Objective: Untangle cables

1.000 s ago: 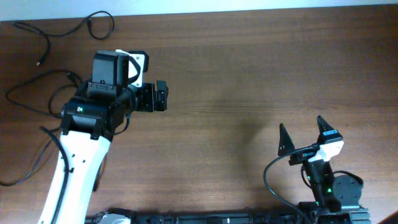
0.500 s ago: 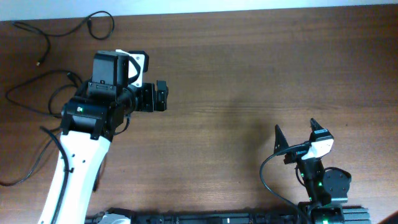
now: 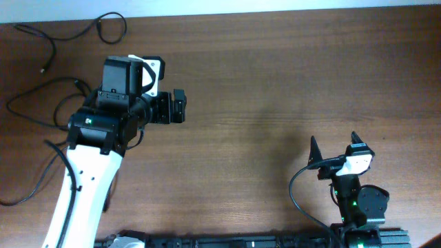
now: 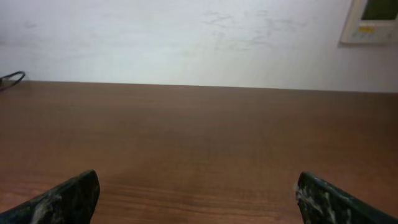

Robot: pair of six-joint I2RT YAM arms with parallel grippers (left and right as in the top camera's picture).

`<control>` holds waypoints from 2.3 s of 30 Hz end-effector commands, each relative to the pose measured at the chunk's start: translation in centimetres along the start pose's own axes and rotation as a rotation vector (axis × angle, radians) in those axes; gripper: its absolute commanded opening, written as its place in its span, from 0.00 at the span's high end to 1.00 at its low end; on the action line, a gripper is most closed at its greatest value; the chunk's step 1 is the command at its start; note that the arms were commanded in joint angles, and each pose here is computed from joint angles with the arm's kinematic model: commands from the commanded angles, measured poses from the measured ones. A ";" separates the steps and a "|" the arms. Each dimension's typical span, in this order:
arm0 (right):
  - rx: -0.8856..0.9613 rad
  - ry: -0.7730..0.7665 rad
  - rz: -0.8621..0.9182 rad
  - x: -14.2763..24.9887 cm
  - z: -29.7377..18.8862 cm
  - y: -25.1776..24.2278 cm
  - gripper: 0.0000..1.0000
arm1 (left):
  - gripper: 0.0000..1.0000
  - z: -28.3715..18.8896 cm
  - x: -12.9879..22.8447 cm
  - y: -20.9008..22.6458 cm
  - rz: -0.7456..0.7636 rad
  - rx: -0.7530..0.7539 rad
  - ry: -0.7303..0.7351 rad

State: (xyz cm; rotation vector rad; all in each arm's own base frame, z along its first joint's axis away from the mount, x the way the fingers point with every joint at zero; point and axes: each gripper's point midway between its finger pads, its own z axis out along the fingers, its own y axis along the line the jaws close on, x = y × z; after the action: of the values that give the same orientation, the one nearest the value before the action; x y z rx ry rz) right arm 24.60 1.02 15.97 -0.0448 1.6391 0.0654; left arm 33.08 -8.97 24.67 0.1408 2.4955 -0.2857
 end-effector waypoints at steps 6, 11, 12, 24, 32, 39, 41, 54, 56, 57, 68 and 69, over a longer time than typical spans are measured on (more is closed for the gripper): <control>0.015 0.007 -0.023 0.3 0.0 -0.2 0.02 | 0.01 0.0 -0.1 0.1 0.017 -0.006 -0.001; 0.015 0.007 -0.038 0.3 0.0 -0.2 0.02 | 0.01 0.0 -0.1 0.1 0.017 -0.006 -0.001; 0.011 0.005 -0.038 0.3 0.0 -0.2 0.02 | 0.01 0.1 -0.1 0.1 0.017 -0.006 0.000; 0.012 0.003 -0.039 0.2 0.0 -0.2 0.02 | 0.01 0.0 -0.1 0.1 0.017 -0.006 -0.001; 0.012 0.004 -0.039 0.3 0.0 -0.2 0.02 | 0.01 0.0 0.5 0.2 0.015 -0.010 0.023; 0.012 0.003 -0.039 0.2 0.0 -0.2 0.02 | 0.01 -0.2 4.6 1.5 0.004 -0.069 0.137; 0.012 0.003 -0.039 0.2 0.0 -0.2 0.02 | 0.01 -0.1 7.4 2.8 0.008 -0.123 0.137; 0.012 0.003 -0.039 0.2 0.0 -0.2 0.02 | 0.01 -4.8 16.9 5.5 -0.040 -0.139 -0.364; 0.012 0.003 -0.039 0.2 0.0 -0.2 0.02 | 0.01 -4.3 16.6 5.6 -0.037 -0.137 -0.390; 0.012 0.003 -0.039 0.2 0.0 -0.2 0.01 | 0.01 -4.0 16.0 5.7 -0.032 -0.134 -0.426; 0.012 0.003 -0.039 0.2 0.0 -0.2 0.02 | 0.02 -3.7 10.6 7.8 0.036 -0.205 -0.921; 0.012 0.003 -0.039 0.2 0.0 -0.2 0.02 | 0.01 -3.7 10.4 7.8 0.043 -0.206 -0.939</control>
State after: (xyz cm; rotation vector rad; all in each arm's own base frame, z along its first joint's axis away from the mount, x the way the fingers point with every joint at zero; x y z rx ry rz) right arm 24.60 0.82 16.00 -0.0676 1.6358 0.0264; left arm 23.60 -0.21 20.35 -0.0659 1.6080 -0.0830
